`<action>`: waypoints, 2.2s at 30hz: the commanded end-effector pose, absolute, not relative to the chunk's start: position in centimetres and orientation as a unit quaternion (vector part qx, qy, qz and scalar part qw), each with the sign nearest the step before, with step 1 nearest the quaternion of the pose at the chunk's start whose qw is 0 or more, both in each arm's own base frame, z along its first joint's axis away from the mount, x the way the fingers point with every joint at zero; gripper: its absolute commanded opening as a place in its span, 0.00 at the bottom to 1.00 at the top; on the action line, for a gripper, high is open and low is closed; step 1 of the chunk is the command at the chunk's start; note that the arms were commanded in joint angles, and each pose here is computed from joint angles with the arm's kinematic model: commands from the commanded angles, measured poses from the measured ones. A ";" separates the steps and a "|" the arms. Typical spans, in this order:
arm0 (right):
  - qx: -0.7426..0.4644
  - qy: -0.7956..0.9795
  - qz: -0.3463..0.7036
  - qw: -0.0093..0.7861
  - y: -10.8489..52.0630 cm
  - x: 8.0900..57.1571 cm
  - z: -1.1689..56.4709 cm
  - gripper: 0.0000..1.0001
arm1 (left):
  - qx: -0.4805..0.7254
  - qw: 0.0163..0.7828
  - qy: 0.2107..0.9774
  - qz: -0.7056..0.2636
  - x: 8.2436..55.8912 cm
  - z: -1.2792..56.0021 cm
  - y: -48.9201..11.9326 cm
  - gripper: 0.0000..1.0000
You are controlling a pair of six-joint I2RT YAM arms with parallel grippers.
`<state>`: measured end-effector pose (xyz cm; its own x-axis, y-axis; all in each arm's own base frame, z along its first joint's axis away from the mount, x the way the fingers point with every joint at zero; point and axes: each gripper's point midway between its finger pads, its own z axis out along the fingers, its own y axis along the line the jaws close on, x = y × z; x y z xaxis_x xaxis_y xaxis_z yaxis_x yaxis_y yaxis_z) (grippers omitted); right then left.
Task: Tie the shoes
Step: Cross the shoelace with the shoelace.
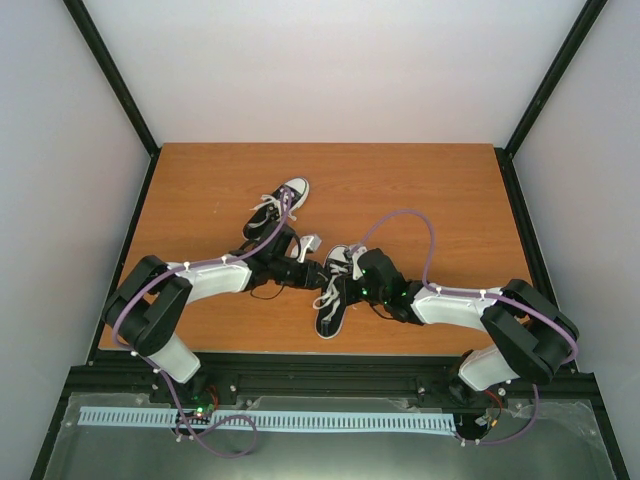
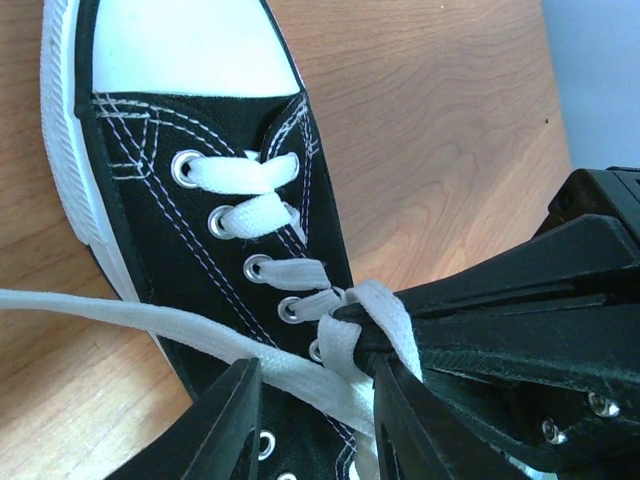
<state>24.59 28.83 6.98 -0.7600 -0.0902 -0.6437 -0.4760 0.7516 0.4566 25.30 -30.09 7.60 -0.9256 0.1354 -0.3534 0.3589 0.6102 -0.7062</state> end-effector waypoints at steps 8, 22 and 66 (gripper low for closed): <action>-0.168 0.879 0.327 0.305 29.0 23.8 6.7 0.03 | 0.144 0.142 0.870 -0.449 25.7 8.6 -30.8 0.32; -0.161 0.864 0.351 0.323 28.9 23.5 7.6 0.03 | 0.149 0.147 0.861 -0.464 25.7 9.0 -31.2 0.23; -0.151 0.855 0.358 0.343 28.9 24.0 8.5 0.03 | 0.131 0.091 0.854 -0.495 24.6 8.0 -31.9 0.26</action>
<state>23.54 28.26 6.74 -0.7556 -0.0503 -0.6531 -0.4785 0.7233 0.4979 24.37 -31.60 7.60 -0.9496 0.1362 -0.2823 0.3118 0.5008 -0.8074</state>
